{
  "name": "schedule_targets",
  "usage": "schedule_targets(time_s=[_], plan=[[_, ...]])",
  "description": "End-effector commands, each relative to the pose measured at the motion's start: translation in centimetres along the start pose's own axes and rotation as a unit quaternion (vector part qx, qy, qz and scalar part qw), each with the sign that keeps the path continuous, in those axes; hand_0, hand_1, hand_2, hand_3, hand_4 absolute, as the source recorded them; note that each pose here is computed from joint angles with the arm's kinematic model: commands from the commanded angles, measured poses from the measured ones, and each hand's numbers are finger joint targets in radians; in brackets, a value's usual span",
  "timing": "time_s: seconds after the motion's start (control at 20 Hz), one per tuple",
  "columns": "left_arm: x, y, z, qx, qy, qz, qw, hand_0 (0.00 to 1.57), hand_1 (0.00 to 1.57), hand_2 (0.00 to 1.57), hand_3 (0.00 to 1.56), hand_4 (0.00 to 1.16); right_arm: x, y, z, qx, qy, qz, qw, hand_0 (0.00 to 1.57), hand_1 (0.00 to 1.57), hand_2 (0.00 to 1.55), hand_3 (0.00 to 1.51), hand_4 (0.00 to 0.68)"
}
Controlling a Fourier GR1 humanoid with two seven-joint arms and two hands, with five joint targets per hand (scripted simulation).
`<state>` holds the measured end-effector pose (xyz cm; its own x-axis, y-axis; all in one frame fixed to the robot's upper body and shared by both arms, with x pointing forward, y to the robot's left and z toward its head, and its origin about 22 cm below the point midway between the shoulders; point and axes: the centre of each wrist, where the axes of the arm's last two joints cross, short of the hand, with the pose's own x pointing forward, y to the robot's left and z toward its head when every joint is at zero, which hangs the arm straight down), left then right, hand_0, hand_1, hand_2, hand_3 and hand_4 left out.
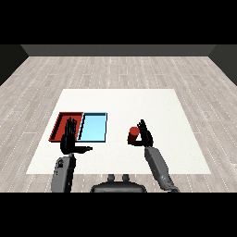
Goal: Pick the red can and put it in the red box
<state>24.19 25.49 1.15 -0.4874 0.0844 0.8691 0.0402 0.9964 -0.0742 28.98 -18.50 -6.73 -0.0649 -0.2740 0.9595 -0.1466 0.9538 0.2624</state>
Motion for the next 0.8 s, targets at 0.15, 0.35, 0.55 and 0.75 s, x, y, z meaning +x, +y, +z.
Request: schedule_targets(time_s=[0.15,0.35,0.55,0.75], plan=[[0.2,-0.7,-0.81,-0.005,0.005,0.005,1.000,0.00,0.00,0.00,0.00,0.00,-0.8,-1.1,-1.5,0.004,0.007,0.001,1.0000,0.00,0.00,0.00,0.00,0.000],[1.3,-0.4,0.73,-0.001,-0.005,-0.007,1.000,0.00,0.00,0.00,0.00,0.00,0.8,-0.1,-2.4,0.001,-0.003,0.000,1.0000,0.00,0.00,0.00,0.00,0.000],[1.1,1.1,0.16,0.002,0.003,0.004,1.000,0.00,0.00,0.00,0.00,0.00,-1.9,0.5,0.4,0.009,0.009,-0.001,0.9999,0.00,0.00,0.00,0.00,0.000],[-0.3,1.4,0.67,-0.003,-0.004,0.002,1.000,0.00,0.00,0.00,0.00,0.00,0.1,1.3,-1.7,0.011,0.020,-0.003,0.9997,0.00,0.00,0.00,0.00,0.000]])
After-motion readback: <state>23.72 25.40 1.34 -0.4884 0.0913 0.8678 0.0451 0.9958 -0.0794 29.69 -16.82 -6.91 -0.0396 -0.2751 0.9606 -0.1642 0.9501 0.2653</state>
